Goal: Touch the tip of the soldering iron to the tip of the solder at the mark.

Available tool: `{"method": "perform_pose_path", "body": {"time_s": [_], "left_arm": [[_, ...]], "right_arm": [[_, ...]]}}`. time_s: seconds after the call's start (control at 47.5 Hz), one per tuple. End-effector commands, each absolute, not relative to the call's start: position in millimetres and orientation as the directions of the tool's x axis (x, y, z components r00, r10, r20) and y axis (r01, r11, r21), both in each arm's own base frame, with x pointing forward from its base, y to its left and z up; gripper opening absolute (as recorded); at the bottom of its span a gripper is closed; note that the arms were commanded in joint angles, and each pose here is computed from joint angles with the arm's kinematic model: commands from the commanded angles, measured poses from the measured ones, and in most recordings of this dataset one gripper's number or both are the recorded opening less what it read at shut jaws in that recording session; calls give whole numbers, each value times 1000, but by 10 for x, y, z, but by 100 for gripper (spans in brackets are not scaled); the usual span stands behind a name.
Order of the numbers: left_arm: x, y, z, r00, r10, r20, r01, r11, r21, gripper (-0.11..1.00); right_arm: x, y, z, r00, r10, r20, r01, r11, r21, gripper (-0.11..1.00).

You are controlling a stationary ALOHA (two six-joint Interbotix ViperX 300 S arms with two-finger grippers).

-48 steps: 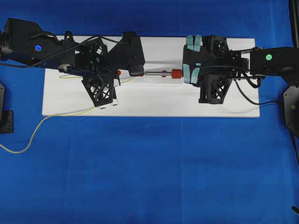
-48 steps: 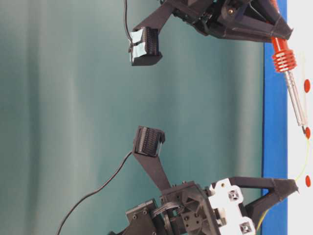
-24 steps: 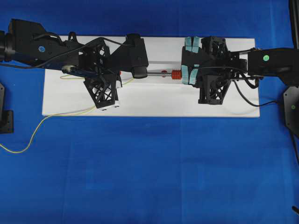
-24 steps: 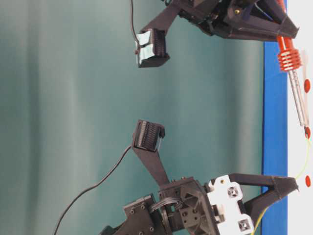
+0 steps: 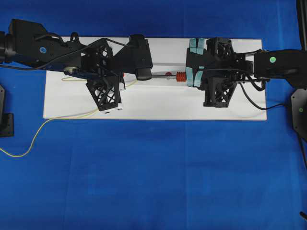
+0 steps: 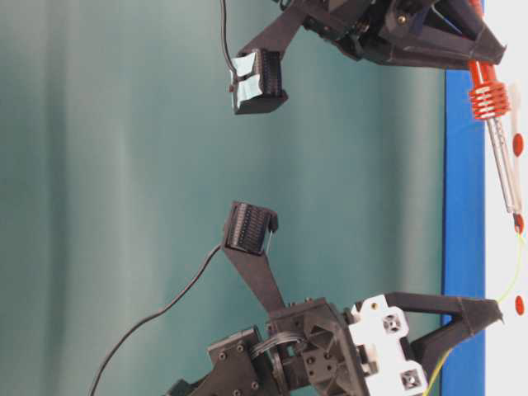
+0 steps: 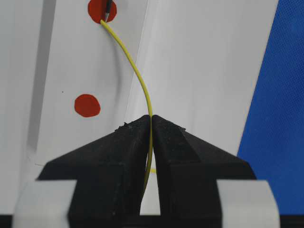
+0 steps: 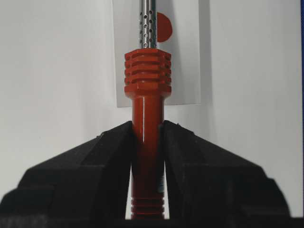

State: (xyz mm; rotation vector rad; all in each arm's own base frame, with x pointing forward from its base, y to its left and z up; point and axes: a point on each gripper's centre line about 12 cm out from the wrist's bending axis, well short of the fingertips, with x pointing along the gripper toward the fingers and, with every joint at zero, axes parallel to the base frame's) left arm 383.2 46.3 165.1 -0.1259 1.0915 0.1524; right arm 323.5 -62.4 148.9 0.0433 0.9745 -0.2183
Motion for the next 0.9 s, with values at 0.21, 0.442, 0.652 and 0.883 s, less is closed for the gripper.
{"method": "perform_pose_path", "body": {"time_s": [0.21, 0.442, 0.652, 0.883], "left_arm": [[3887, 472, 1773, 486, 67, -872, -181, 983, -26, 3], [3887, 471, 1773, 486, 66, -872, -182, 983, -27, 3], [3887, 471, 1773, 486, 66, -872, -182, 983, -27, 3], [3870, 470, 1788, 487, 67, -871, -181, 983, -26, 3]], "right_arm": [[3278, -642, 1572, 563, -170, -809, 207, 977, -61, 8], [3277, -647, 1572, 563, -171, -809, 208, 976, -61, 8], [3277, -647, 1572, 563, -171, -809, 208, 976, -61, 8], [3277, -647, 1572, 563, -171, -809, 208, 976, -61, 8]]}}
